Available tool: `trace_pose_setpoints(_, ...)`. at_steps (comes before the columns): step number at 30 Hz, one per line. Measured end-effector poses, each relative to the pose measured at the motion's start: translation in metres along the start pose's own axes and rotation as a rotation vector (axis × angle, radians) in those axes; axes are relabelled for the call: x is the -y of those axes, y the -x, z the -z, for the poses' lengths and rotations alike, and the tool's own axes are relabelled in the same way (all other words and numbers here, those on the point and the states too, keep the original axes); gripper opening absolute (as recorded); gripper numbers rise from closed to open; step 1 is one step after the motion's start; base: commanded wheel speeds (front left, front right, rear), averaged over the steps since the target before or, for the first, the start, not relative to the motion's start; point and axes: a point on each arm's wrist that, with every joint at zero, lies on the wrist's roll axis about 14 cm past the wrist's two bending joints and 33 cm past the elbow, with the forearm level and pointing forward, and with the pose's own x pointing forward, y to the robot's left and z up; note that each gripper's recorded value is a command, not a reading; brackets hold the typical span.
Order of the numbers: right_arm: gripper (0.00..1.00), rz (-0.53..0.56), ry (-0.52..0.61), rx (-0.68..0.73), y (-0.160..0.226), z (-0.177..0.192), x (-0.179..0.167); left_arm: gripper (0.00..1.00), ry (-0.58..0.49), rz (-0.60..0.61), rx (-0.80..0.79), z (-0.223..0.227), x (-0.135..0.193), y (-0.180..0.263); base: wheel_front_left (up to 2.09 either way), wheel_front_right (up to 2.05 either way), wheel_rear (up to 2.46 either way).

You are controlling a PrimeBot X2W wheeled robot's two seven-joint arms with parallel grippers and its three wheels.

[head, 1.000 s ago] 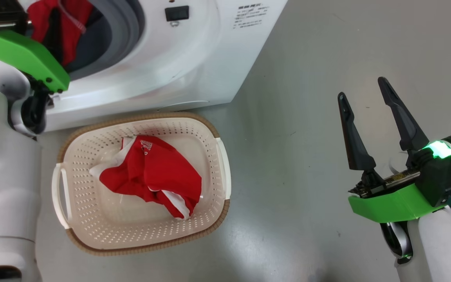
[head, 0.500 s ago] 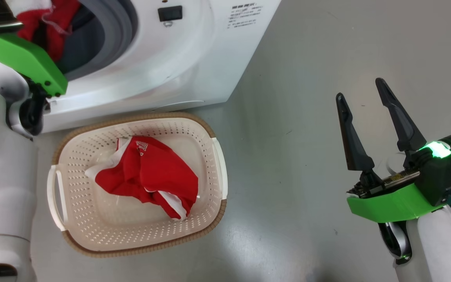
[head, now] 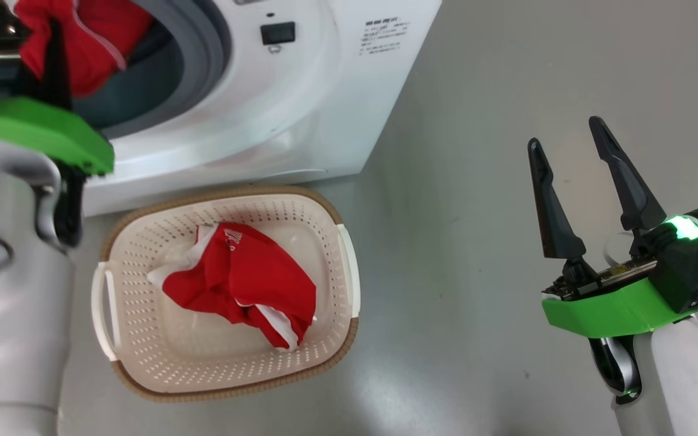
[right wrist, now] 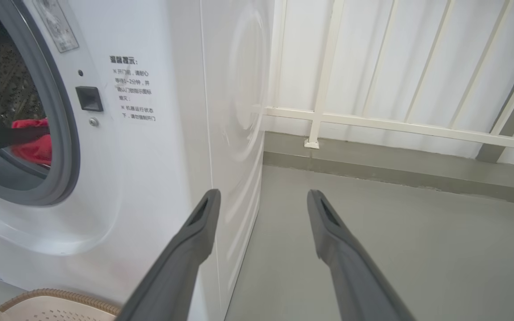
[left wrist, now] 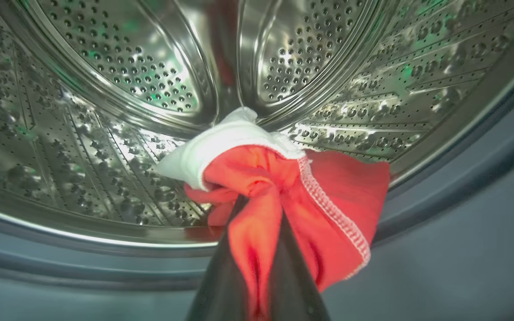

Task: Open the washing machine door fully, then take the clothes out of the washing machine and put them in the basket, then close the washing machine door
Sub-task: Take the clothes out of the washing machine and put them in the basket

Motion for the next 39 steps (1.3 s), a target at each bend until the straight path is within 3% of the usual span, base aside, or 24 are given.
trace_pose_setpoints(12, 1.00, -0.009, -0.012, 0.042, 0.012, -0.024, -0.007, 0.00, -0.018, -0.010, 0.214, -0.048, 0.008, 0.068, 0.00, 0.00, 0.00)
trace_pose_setpoints(23, 1.00, -0.008, -0.014, 0.067, 0.041, -0.044, -0.011, 0.00, -0.025, -0.018, 0.179, -0.028, 0.016, 0.144, 0.00, 0.00, 0.00)
trace_pose_setpoints(39, 1.00, -0.021, -0.017, 0.120, 0.062, -0.068, -0.019, 0.00, -0.012, -0.023, 0.215, -0.042, 0.029, 0.208, 0.00, 0.00, 0.00)
